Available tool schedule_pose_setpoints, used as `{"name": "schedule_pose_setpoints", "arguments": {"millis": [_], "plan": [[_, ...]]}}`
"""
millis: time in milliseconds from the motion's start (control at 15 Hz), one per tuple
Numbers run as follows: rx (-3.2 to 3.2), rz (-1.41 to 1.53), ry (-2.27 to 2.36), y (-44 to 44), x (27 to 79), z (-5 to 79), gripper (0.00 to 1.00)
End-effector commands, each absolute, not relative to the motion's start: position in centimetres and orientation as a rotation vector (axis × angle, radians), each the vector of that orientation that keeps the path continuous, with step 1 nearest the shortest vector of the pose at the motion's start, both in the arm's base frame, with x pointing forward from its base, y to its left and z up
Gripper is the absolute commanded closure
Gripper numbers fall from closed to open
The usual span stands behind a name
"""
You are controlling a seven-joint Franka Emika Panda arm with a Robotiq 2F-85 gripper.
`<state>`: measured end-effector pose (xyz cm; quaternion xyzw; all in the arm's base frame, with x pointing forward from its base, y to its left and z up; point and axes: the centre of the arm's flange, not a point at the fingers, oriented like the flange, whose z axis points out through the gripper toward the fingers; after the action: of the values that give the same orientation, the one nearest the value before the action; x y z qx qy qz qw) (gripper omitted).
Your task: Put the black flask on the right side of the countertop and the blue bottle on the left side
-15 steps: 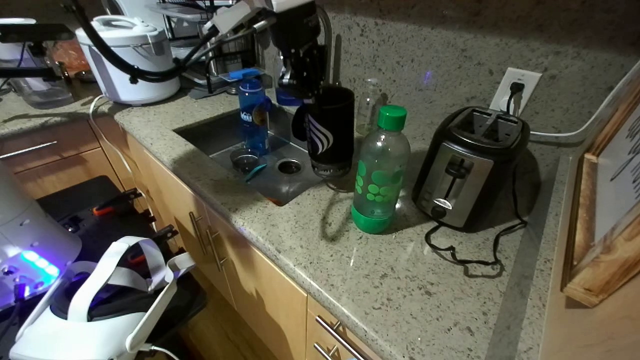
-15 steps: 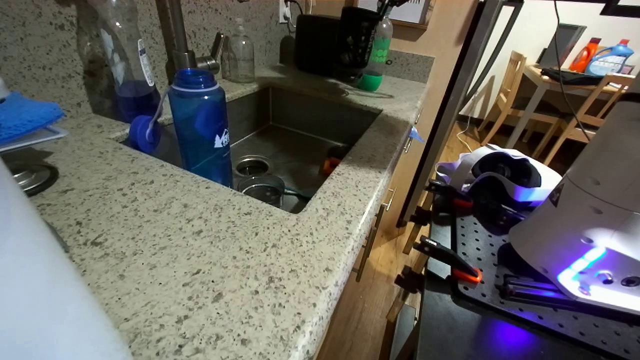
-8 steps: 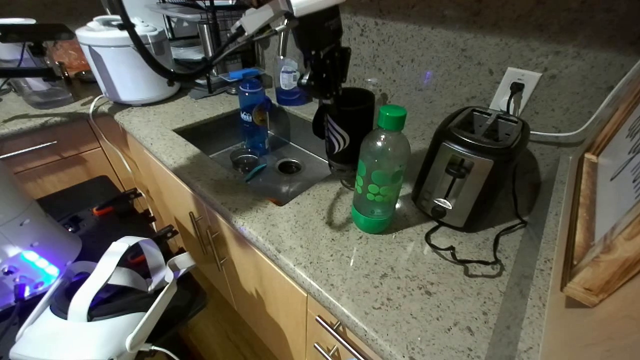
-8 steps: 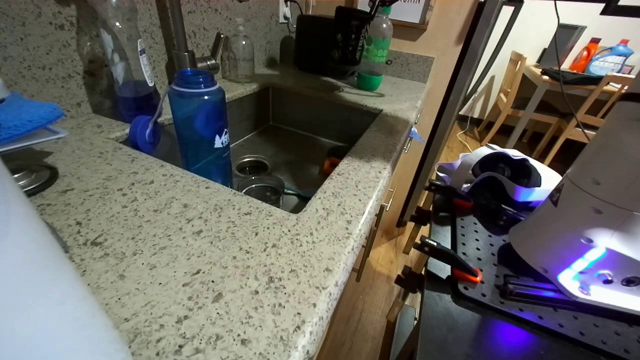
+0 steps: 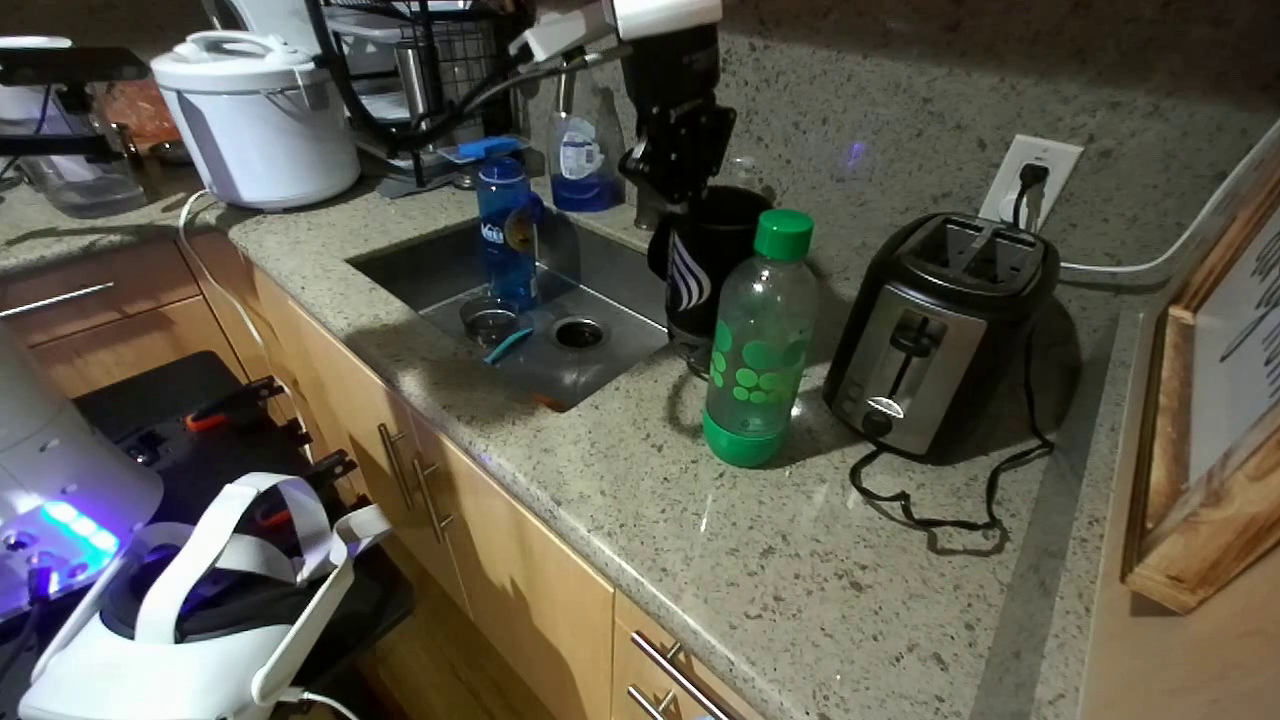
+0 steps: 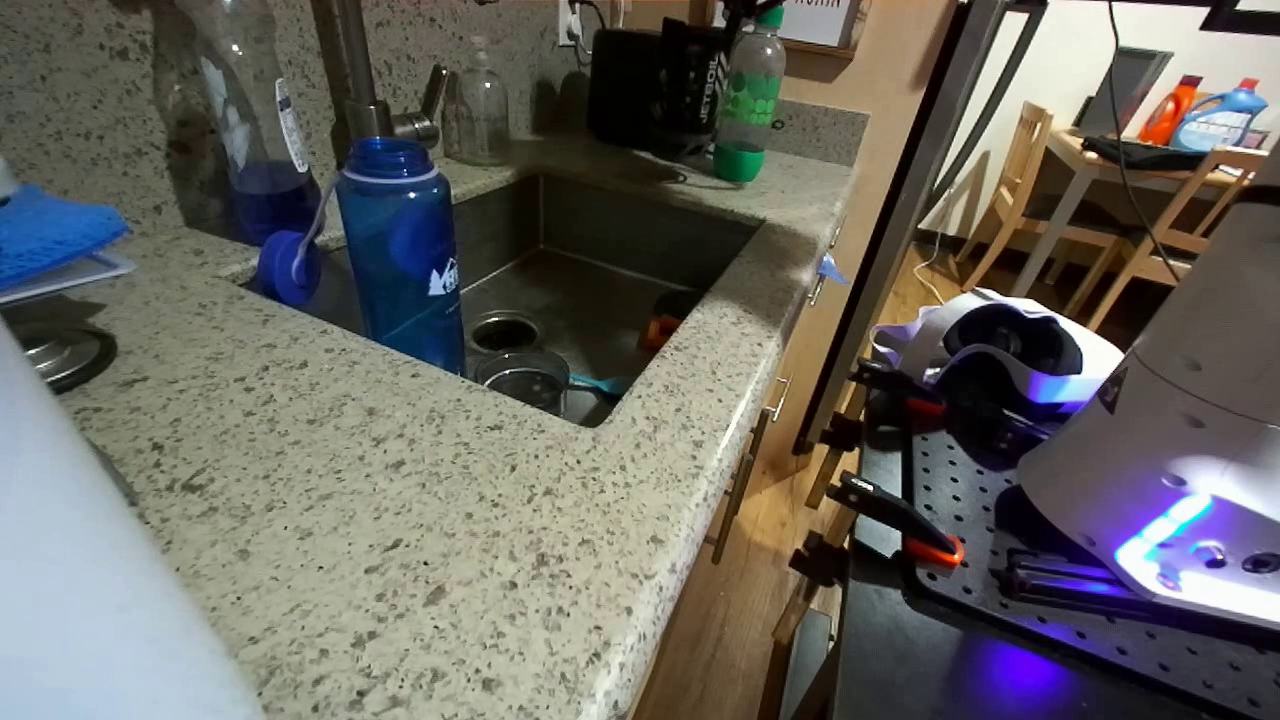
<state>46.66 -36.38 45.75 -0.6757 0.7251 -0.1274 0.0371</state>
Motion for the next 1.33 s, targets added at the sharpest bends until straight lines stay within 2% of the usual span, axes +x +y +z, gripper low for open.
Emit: {"name": "schedule_pose_setpoints", "arguments": {"millis": [0, 467, 1067, 1133, 1267], "plan": [[-1.998, -0.35, 2.3, -37.1, 48.5, 45.9, 0.95], [-1.958, -0.308, 2.381, -38.7, 48.9, 42.9, 0.95], [-1.947, -0.322, 2.388, -39.5, 49.0, 43.5, 0.95], [-1.948, -0.315, 2.388, -39.6, 49.0, 43.5, 0.77], [-1.956, -0.311, 2.387, -39.6, 49.0, 43.6, 0.64]]}}
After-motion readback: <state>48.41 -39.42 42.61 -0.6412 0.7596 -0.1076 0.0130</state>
